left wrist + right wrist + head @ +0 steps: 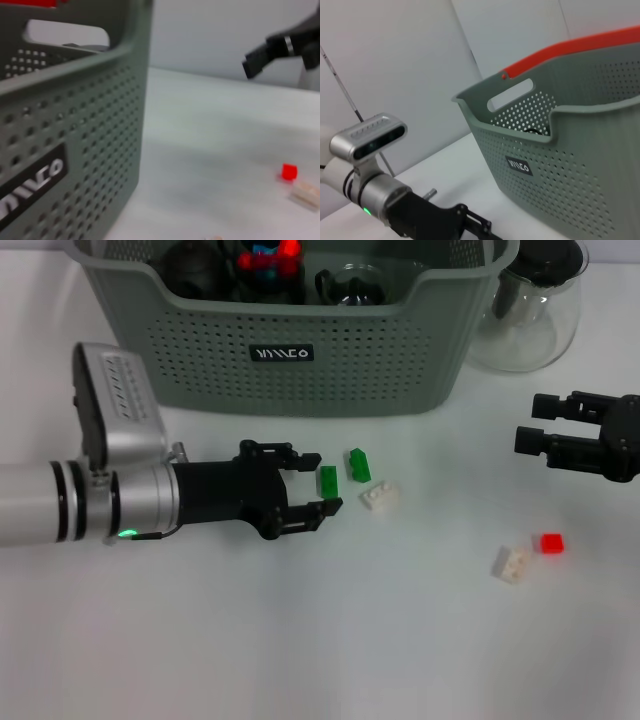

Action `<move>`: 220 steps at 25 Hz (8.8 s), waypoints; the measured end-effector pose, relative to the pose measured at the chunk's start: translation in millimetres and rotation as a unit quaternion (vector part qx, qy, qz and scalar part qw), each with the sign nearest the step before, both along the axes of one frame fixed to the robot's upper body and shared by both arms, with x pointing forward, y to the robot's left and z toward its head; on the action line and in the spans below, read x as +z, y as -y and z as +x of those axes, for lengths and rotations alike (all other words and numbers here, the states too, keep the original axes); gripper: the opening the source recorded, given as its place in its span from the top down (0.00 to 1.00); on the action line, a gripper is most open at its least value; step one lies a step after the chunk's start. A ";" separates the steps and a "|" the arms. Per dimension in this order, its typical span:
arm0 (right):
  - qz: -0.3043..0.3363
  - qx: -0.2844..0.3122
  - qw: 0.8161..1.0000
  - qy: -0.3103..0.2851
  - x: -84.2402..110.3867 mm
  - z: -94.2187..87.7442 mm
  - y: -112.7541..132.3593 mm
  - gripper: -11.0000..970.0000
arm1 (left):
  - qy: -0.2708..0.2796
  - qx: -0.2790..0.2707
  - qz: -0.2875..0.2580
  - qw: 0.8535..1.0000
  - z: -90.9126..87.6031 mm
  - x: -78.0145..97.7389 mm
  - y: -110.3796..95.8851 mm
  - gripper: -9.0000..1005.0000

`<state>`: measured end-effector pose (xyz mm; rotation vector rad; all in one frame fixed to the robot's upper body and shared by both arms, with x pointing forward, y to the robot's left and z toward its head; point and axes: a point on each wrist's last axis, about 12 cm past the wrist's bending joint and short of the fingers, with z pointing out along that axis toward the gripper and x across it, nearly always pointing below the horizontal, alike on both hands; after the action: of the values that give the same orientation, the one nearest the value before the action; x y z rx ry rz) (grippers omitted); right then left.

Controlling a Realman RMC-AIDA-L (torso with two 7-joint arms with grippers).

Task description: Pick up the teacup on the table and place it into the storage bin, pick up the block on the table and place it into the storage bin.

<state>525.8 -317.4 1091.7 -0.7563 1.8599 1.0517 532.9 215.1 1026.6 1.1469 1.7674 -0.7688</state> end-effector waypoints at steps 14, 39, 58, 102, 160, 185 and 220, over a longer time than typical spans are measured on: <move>0.001 0.000 1.000 -0.006 -4.7 -4.2 -1.4 0.23 | 0.027 0.010 0.056 0.998 17.1 -11.1 21.1 0.35; 0.002 -0.002 1.000 -0.006 -6.2 -5.5 -1.2 0.23 | 0.028 -0.007 0.066 0.997 12.9 -14.8 24.8 0.31; -0.003 -0.007 1.000 -0.004 -6.6 -3.2 -0.9 0.23 | 0.026 -0.017 0.043 0.999 12.8 -2.7 16.4 0.56; -0.005 -0.001 1.000 0.023 -8.9 0.7 -14.0 0.23 | 0.033 0.251 0.209 0.944 177.3 189.9 65.7 0.49; -0.359 0.124 0.920 -0.093 87.7 10.3 -36.8 0.26 | -0.020 -0.030 -0.101 0.994 -24.5 64.6 -60.3 0.25; -0.445 0.145 0.880 -0.083 29.3 30.6 -80.6 0.52 | -0.035 -0.022 -0.103 0.994 -24.2 56.0 -55.6 0.25; -0.457 0.137 0.871 -0.117 12.0 28.4 -78.9 0.61 | -0.043 -0.019 -0.109 0.993 -23.9 51.7 -52.0 0.25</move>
<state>554.3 -238.4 1103.7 -1.5195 2.5257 0.3557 509.0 267.1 1078.3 1.0154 1.6885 -1.0208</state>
